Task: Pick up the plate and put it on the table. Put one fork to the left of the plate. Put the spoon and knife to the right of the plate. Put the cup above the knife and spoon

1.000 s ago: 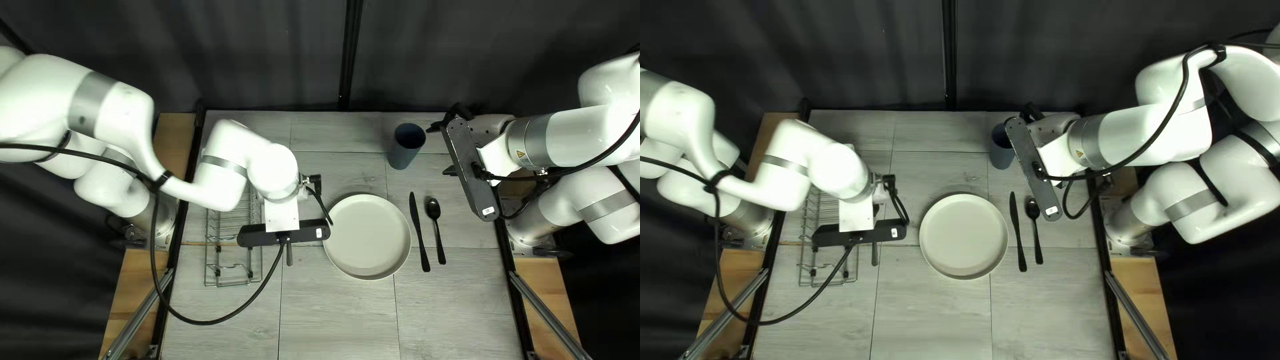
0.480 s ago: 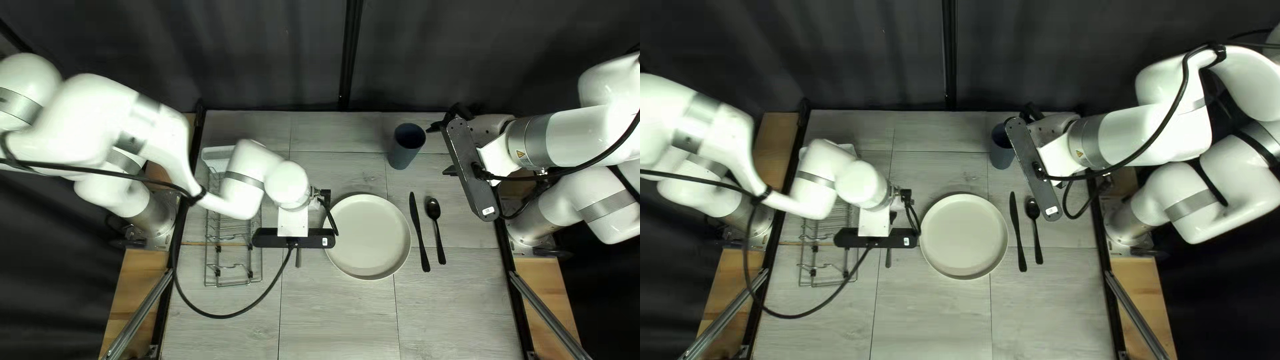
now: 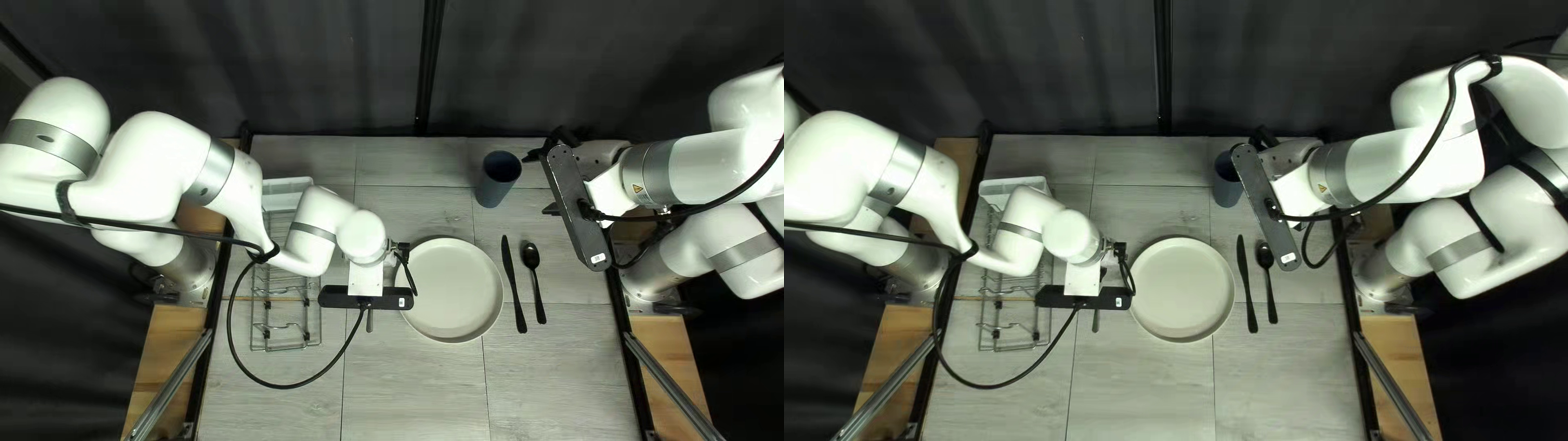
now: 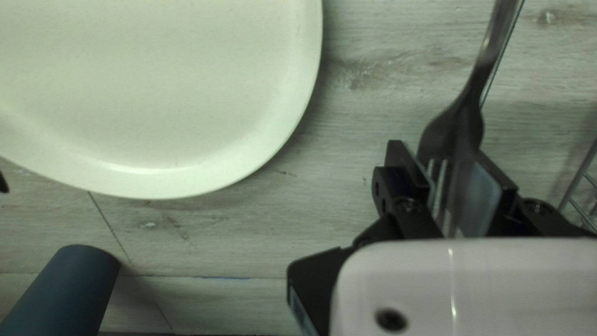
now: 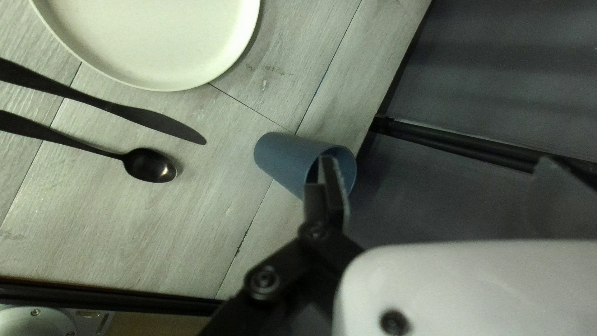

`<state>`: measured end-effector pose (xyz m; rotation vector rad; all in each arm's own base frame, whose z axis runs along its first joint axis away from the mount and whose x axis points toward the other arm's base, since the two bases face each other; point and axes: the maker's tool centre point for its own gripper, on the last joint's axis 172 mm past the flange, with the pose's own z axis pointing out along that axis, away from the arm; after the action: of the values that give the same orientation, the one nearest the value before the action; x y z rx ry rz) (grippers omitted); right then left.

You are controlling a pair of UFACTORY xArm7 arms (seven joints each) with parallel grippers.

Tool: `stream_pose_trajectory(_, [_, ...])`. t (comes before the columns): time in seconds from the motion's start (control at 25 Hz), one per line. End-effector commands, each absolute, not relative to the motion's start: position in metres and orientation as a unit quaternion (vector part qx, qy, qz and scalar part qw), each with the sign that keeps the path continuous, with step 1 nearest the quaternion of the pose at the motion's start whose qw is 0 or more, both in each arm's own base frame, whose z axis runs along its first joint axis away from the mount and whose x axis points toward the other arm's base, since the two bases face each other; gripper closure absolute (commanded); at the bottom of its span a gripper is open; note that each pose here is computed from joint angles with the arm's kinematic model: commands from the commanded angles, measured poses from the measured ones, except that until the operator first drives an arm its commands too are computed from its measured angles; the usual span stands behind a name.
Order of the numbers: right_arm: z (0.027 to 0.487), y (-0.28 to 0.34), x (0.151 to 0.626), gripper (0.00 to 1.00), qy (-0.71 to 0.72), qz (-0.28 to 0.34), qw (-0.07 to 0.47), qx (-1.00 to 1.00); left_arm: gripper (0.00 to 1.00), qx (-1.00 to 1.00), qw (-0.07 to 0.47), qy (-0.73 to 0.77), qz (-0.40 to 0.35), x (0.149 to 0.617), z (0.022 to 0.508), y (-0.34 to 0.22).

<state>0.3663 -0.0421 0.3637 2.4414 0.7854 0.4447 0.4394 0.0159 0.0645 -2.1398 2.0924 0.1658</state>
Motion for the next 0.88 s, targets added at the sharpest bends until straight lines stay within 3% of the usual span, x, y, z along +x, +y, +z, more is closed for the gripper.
stream_pose_trajectory(0.04, [0.364,-0.042,0.366,0.00,0.291,0.165,0.266,0.904,1.00,-0.710,0.072,0.698,0.051,0.438,0.049,0.017])
stream_pose_trajectory(0.68, [0.364,-0.042,0.366,0.00,0.291,0.165,0.266,0.904,1.00,-0.709,0.075,0.698,0.066,0.436,0.012,0.025])
stream_pose_trajectory(0.76, [0.364,-0.042,0.366,0.00,0.291,0.165,0.266,0.904,0.90,-0.708,0.074,0.699,0.067,0.433,0.013,0.026])
stream_pose_trajectory(0.8, [0.364,-0.042,0.366,0.00,0.291,0.165,0.266,0.904,0.13,-0.708,0.074,0.699,0.068,0.432,0.014,0.027])
stream_pose_trajectory(0.84, [0.364,-0.042,0.366,0.00,0.291,0.165,0.266,0.904,0.00,-0.708,0.074,0.699,0.068,0.432,0.014,0.027])
stream_pose_trajectory(0.88, [0.364,-0.042,0.366,0.00,0.291,0.165,0.266,0.904,0.00,-0.708,0.074,0.699,0.069,0.432,0.014,0.027])
